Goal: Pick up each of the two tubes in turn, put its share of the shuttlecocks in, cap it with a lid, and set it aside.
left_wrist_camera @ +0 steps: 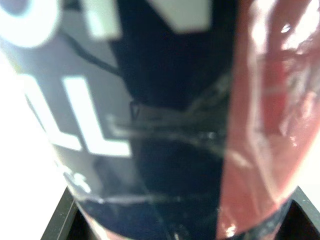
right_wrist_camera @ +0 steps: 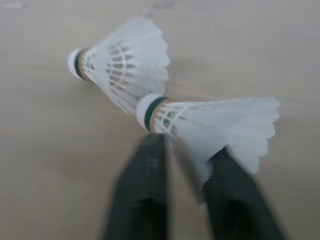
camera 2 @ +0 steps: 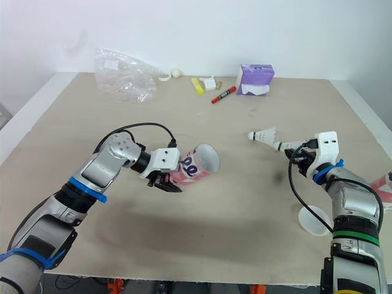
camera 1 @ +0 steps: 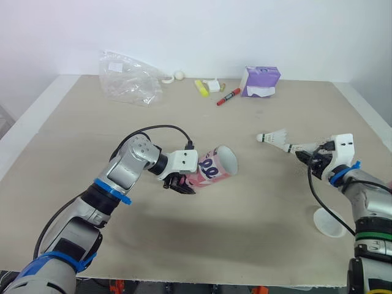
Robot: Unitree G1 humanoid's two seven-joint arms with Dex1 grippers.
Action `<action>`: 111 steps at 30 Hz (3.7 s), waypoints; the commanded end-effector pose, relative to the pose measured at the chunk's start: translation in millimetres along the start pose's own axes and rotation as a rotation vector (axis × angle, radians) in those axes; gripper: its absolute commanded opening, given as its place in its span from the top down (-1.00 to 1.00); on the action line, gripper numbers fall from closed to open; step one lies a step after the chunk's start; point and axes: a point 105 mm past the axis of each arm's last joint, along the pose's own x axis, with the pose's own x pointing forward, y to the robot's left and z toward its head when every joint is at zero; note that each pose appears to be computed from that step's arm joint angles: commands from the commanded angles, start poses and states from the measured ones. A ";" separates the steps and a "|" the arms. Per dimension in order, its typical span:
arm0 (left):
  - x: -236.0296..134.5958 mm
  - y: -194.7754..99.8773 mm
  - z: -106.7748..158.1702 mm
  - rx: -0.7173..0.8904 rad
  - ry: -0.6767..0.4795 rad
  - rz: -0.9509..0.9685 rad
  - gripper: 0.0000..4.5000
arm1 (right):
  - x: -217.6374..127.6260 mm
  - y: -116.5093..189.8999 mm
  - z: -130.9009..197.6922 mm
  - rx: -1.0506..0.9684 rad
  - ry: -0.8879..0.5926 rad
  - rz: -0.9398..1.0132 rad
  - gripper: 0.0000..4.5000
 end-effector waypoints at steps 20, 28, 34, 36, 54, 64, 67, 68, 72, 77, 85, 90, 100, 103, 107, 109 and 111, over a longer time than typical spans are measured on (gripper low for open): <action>12.1 -10.5 -1.5 -0.023 -0.009 -0.077 -0.14 | -97.4 133.9 114.2 -1.129 -0.228 0.584 0.98; 13.8 -8.0 1.6 -0.018 -0.013 -0.081 -0.14 | -113.6 203.4 94.5 -1.207 -0.286 0.863 0.98; 13.2 -8.8 -0.4 -0.019 -0.008 -0.079 -0.14 | -106.5 216.6 96.9 -1.229 -0.325 0.893 0.98; 13.3 -9.5 -0.6 -0.021 -0.008 -0.080 -0.14 | -104.7 219.6 96.5 -1.224 -0.320 0.911 0.98; 17.5 -14.1 0.4 -0.025 -0.015 -0.087 -0.14 | -48.7 84.0 91.2 -0.247 -0.174 0.347 -0.97; 17.3 -17.0 0.3 -0.027 -0.016 -0.088 -0.14 | 7.0 32.9 58.0 -0.169 -0.132 0.093 -0.97; 16.5 -17.6 -1.7 -0.030 -0.010 -0.083 -0.14 | 15.3 35.3 54.7 -0.157 -0.120 0.117 -0.97; 16.3 -17.7 -2.1 -0.032 -0.008 -0.080 -0.14 | 18.3 38.3 52.9 -0.147 -0.111 0.132 -0.97; 15.9 -18.6 -2.4 -0.036 -0.009 -0.076 -0.14 | 27.0 42.8 45.4 -0.105 -0.096 0.150 -0.97; 15.5 -19.4 -2.6 -0.039 -0.008 -0.073 -0.14 | 35.1 46.8 39.7 -0.095 -0.083 0.164 -0.97; 16.6 -18.0 -1.2 -0.036 -0.012 -0.068 -0.14 | 50.1 58.2 43.8 -0.086 -0.092 0.190 -0.97; 16.8 -18.3 -1.7 -0.039 -0.014 -0.068 -0.14 | 57.9 59.0 44.2 -0.068 -0.086 0.183 -0.87; 17.4 -19.5 -2.6 -0.044 -0.014 -0.066 -0.14 | 61.7 54.9 46.6 -0.051 -0.110 0.156 0.98; 17.9 -19.8 -1.9 -0.043 -0.016 -0.066 -0.14 | 57.7 58.9 50.4 -0.085 -0.137 0.192 0.98; 17.8 -20.1 -1.1 -0.045 -0.020 -0.069 -0.14 | 35.4 69.0 78.4 -0.283 -0.236 0.236 0.98; 17.3 -20.5 -1.1 -0.047 -0.021 -0.071 -0.14 | 15.1 78.8 95.8 -0.445 -0.291 0.274 0.98; 16.6 -20.8 -1.9 -0.049 -0.019 -0.073 -0.14 | -18.7 102.1 116.7 -0.672 -0.350 0.394 0.98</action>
